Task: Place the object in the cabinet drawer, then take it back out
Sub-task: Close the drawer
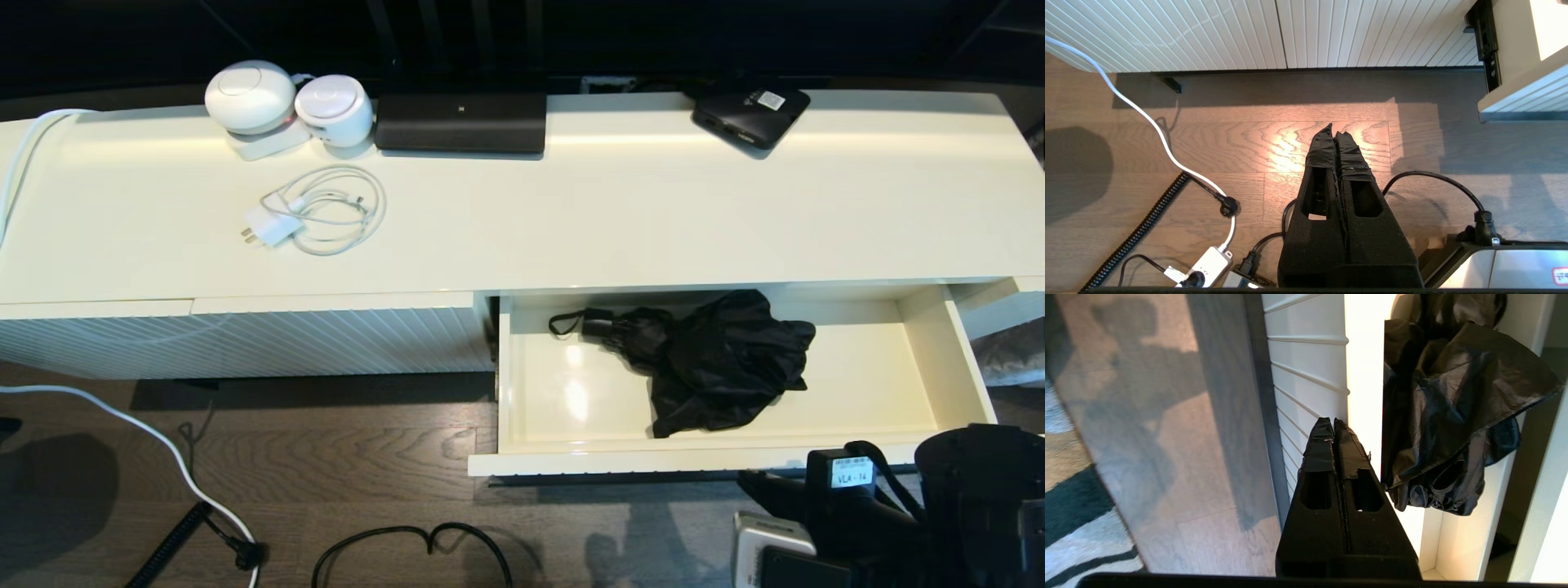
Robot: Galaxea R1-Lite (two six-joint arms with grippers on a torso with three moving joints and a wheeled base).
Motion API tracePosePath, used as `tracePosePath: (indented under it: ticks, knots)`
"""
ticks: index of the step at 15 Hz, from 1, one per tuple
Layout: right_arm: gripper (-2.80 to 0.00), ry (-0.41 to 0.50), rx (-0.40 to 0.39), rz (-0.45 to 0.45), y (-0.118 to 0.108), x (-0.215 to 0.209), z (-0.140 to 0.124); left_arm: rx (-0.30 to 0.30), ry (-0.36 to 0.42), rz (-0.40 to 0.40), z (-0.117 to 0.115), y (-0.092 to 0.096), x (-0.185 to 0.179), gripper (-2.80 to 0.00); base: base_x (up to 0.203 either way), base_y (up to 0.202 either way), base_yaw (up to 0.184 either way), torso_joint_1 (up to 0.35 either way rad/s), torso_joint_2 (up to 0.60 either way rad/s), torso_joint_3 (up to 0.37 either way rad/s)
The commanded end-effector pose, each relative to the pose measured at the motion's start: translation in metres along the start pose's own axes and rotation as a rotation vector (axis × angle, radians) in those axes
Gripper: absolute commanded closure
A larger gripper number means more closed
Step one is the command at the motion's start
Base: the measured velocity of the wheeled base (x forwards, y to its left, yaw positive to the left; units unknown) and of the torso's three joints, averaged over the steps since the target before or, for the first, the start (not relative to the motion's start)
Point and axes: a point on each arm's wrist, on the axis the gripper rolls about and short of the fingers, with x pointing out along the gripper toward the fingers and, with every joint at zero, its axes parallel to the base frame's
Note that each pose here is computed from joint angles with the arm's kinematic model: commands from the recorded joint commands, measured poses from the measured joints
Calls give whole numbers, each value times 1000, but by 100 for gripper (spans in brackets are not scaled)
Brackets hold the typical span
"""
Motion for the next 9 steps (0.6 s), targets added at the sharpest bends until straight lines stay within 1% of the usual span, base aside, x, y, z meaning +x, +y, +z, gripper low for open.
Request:
tracePosePath:
  ticks: [1, 9]
  knots:
    - [0, 16, -18, -24, -1, 5, -4, -1, -1, -1, 0, 0, 0, 0, 0, 0, 0, 0, 0, 0]
    - [0, 54, 9, -53, -9, 24, -6, -1, -2, -1, 0, 0, 0, 0, 0, 0, 0, 0, 0, 0]
